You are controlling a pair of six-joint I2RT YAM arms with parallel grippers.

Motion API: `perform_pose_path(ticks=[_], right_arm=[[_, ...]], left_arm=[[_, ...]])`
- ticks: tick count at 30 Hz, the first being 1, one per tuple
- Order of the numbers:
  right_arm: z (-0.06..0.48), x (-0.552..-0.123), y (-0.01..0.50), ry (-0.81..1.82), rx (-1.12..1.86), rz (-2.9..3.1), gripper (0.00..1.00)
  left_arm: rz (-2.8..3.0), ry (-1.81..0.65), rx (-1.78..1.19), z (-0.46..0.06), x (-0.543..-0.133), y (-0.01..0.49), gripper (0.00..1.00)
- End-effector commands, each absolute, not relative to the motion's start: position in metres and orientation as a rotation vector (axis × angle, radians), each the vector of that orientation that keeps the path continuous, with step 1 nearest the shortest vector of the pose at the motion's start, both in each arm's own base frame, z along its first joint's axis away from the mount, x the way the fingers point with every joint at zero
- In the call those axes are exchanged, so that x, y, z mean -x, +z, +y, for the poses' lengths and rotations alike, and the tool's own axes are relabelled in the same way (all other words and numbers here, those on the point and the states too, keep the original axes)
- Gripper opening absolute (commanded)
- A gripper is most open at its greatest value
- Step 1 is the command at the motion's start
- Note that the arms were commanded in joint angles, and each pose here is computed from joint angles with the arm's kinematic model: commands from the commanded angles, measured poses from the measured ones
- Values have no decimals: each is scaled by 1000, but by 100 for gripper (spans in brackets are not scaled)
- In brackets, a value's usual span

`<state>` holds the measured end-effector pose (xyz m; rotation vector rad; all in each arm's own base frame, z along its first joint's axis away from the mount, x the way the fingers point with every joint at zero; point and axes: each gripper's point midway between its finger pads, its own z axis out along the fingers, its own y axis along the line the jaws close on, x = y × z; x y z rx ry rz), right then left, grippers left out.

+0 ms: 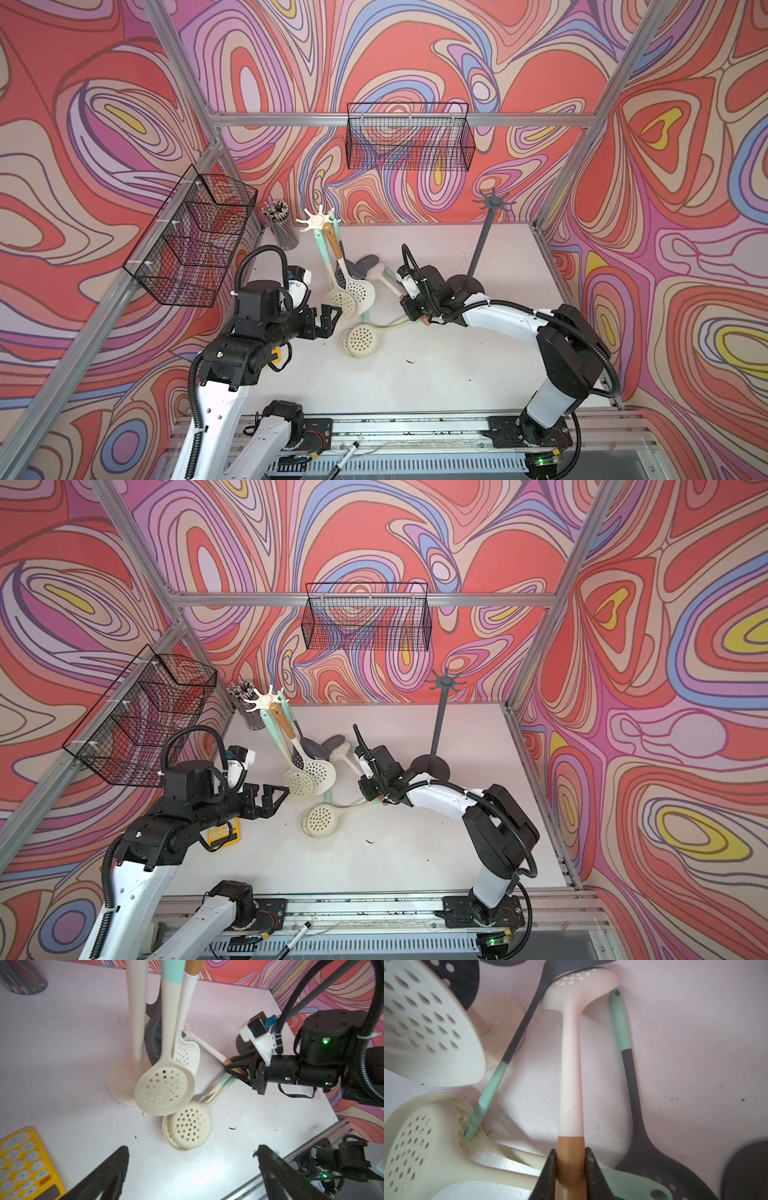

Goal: Hang the skimmer on the kitchen utensil rack
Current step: Pick up the skimmer from the center of the board.

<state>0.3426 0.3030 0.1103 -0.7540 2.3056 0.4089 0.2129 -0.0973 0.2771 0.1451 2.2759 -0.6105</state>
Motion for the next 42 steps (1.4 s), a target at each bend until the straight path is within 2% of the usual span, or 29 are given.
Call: perform_pose_path(ticks=[1, 7, 11, 15, 24, 37, 42], right_arm=[[298, -349, 152, 417, 676, 2252, 5], [281, -335, 180, 437, 593, 2249, 5], [270, -329, 189, 423, 556, 2287, 5], [263, -325, 201, 434, 516, 2298, 5], [246, -330, 216, 406, 412, 2343, 3], [236, -323, 245, 428, 342, 2379, 2], [230, -312, 254, 451, 333, 2406, 2]], left_arm=[[2234, -818, -193, -121, -205, 292, 98], [2184, -1056, -297, -148, -191, 311, 99], [2249, -1140, -495, -167, -167, 309, 100], [2274, -997, -648, -173, -155, 304, 100], [2158, -879, -674, -185, -180, 309, 91], [1718, -760, -893, -247, -187, 343, 79], [1583, -602, -1037, -280, -190, 338, 76]])
